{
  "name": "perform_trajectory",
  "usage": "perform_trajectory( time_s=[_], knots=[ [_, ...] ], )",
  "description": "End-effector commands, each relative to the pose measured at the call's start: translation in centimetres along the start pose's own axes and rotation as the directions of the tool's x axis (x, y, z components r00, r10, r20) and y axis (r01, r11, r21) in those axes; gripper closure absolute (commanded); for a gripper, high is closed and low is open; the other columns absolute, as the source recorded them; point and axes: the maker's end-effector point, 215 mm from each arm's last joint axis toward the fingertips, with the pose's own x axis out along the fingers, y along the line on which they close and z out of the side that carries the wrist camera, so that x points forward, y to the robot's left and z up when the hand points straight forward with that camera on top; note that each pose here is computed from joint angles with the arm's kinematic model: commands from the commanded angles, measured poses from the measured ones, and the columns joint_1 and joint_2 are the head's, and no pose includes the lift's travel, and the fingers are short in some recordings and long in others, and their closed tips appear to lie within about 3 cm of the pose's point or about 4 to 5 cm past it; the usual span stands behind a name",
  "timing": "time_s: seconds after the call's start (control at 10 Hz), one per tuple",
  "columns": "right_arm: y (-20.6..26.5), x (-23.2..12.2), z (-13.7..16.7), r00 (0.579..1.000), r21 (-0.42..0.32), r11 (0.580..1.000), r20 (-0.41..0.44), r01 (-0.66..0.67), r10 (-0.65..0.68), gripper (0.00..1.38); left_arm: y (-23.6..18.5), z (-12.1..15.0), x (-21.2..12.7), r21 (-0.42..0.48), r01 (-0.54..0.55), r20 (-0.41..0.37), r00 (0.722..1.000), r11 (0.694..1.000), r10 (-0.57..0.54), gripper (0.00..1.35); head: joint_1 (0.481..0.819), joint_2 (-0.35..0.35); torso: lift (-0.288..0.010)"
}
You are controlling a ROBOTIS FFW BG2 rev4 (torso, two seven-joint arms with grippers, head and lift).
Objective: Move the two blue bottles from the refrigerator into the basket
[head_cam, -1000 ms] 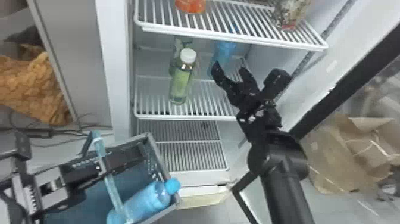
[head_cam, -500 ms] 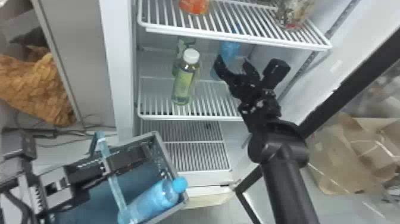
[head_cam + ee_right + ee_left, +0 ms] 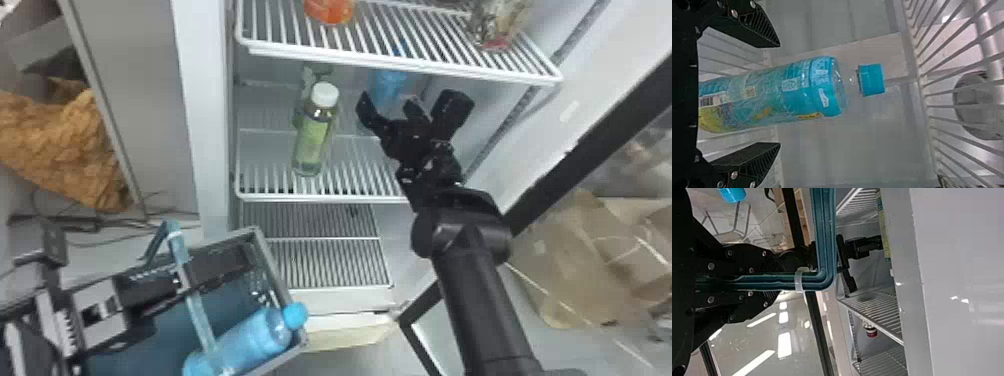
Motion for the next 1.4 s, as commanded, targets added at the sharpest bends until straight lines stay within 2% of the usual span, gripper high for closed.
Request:
perform_trajectory(
  time_s=[0.0, 0.1, 0.2, 0.3, 0.4, 0.8, 1.3],
  knots=[
    [-0.2, 0.3, -0.4, 1.0, 0.0, 1.0, -0.014, 0.009, -0.009, 0.36, 0.0, 0.0, 0.0, 0.0, 0.0, -0.001, 1.0, 1.0, 0.0, 1.19, 0.695, -0.255, -0.216],
    [-0.4, 0.4, -0.9, 0.999, 0.012, 1.0, -0.034, 0.014, -0.014, 0.66, 0.0, -0.1, 0.0, 0.0, 0.001, -0.003, 1.0, 1.0, -0.001, 1.19, 0.695, -0.254, -0.216],
    [-0.6, 0.5, -1.0, 0.999, 0.012, 1.0, -0.044, 0.016, -0.016, 0.89, 0.0, -0.1, 0.0, 0.0, 0.0, -0.003, 1.0, 1.0, 0.0, 1.19, 0.695, -0.256, -0.216],
    [-0.9, 0.4, -1.0, 0.999, 0.012, 1.0, -0.047, 0.021, -0.021, 1.21, 0.0, -0.1, 0.0, 0.0, 0.0, -0.004, 1.0, 1.0, 0.0, 1.19, 0.695, -0.257, -0.216],
    [-1.4, 0.2, -1.4, 0.998, 0.009, 1.0, -0.053, 0.03, -0.03, 1.27, -0.1, -0.1, 0.0, 0.0, 0.001, -0.006, 1.0, 1.0, -0.001, 1.19, 0.695, -0.258, -0.216],
    [-1.8, -1.6, -1.2, 0.999, -0.004, 1.0, -0.036, 0.029, -0.029, 1.27, -0.1, -0.3, 0.0, -0.003, 0.005, -0.008, 1.0, 1.0, -0.005, 1.19, 0.695, -0.273, -0.216],
    [-2.0, -7.0, 0.5, 0.999, 0.039, 0.999, 0.03, 0.01, -0.011, 1.27, -0.4, -0.3, 0.2, -0.005, 0.015, -0.005, 1.0, 1.0, -0.015, 1.19, 0.695, -0.302, -0.216]
  ],
)
